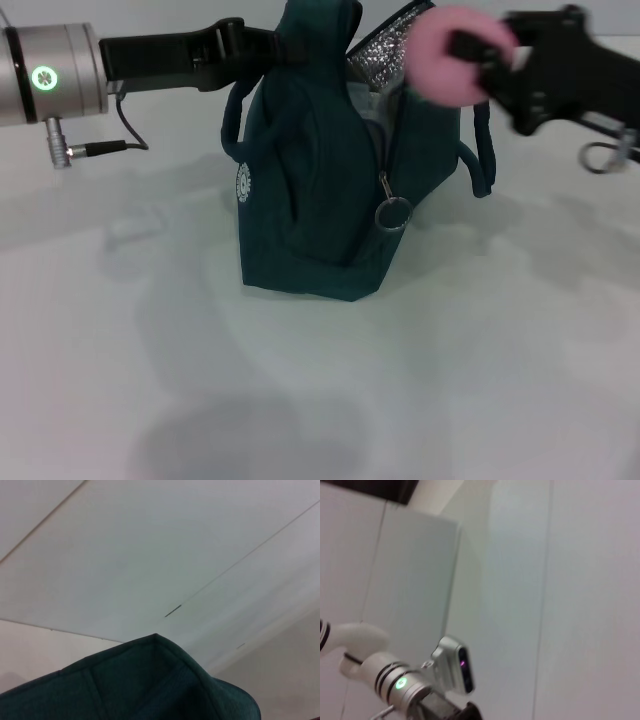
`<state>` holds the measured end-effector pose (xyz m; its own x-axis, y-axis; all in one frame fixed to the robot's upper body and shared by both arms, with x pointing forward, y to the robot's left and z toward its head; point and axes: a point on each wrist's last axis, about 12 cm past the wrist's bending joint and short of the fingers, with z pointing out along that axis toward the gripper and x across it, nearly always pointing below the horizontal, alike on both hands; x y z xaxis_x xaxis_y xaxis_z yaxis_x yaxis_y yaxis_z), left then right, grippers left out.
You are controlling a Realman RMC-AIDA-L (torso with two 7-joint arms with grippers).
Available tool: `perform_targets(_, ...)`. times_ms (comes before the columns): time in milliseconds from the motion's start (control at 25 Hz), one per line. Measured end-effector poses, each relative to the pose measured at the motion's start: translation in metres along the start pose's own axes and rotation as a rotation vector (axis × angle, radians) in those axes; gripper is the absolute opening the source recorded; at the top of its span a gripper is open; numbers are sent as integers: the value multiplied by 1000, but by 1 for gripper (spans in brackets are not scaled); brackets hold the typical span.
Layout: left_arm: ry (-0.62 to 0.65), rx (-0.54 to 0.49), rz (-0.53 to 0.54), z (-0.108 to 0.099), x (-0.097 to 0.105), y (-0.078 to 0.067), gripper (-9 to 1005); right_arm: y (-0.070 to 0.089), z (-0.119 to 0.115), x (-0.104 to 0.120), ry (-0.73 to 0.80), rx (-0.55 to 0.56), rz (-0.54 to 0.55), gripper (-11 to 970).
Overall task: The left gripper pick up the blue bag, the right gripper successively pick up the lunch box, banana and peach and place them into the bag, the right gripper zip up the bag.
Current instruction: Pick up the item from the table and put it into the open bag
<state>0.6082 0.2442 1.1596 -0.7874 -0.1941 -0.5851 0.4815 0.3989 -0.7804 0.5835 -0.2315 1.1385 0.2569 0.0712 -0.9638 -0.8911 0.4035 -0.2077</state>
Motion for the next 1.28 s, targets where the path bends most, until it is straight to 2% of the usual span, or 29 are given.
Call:
perform_targets(40,-1,0,-1,0,0,0,46,1,11,2,13,-22,-7,98)
perform_targets(240,-3,1,-3,0,0,0,46,4,24,10,58,-46,-15,63)
perform_targets(680,-3,2,-3,1,0,0,46,20,31,35,218,-121,28,54)
perform_targets(920,-3,-1,-4,-1,0,1,46,25,30,37,243,-152,94,77)
perform_targets(1160,-2,0,-7,-1,1,1,46,23,34,36,254,-152,134,99)
perform_targets(1280,-1,1,-8,0,1,0,46,17,37,35,259,-108,159,111)
